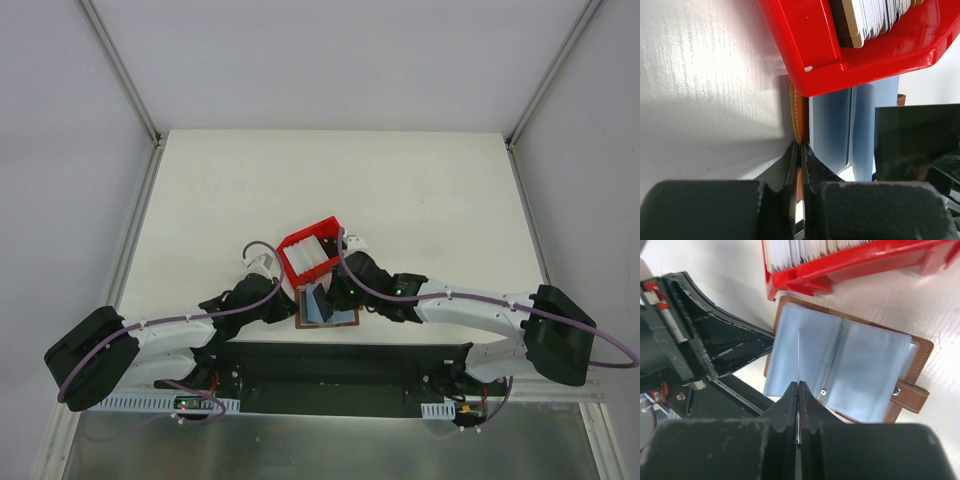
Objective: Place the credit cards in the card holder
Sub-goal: Insert the credit card into the card holder.
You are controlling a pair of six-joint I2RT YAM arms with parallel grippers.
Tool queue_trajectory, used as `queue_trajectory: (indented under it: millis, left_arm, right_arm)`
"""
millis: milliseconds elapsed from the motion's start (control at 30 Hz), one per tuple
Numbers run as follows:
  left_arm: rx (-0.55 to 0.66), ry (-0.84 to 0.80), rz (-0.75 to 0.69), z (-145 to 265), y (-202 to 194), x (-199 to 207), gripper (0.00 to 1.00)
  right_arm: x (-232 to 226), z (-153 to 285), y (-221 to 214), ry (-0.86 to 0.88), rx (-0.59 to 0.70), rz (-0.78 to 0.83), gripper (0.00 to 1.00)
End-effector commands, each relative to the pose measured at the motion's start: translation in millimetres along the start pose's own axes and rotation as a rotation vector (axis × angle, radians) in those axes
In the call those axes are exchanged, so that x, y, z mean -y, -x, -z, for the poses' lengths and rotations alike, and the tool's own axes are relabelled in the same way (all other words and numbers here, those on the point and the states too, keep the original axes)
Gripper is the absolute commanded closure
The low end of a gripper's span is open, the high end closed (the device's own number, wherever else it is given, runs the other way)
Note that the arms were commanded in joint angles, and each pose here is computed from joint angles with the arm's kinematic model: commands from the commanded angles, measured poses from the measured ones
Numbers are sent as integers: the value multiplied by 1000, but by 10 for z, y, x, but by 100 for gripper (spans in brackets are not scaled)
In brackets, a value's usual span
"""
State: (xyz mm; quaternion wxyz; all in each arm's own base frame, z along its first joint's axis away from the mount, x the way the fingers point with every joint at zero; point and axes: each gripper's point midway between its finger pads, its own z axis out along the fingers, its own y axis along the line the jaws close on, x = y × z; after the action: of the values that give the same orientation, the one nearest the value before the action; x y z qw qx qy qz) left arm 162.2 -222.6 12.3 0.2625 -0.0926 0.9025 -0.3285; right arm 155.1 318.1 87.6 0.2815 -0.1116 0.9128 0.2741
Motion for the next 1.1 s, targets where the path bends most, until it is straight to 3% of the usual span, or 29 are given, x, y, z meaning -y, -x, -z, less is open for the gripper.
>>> queue_trajectory:
  millis: [0,133,400,567,1067]
  left_arm:
    - [-83,142,-21,47,-225,-429,100]
    - [-82,146,-17,62,-248,-466,100]
    - [-98,143,-23,51,-267,-454,100]
    - [-103,145,-9,71,-297,-481,100]
    - [-119,179,24,97,-382,-605,100]
  right_arm:
    - [-231,112,278,48,64,18,100]
    - [52,150,313,44,119,-84,100]
    - [-42,-99,222,153,113,-183,100]
    - [217,-242,42,81,115,-244,100]
    - [589,-310,-238,76,203,-415,100]
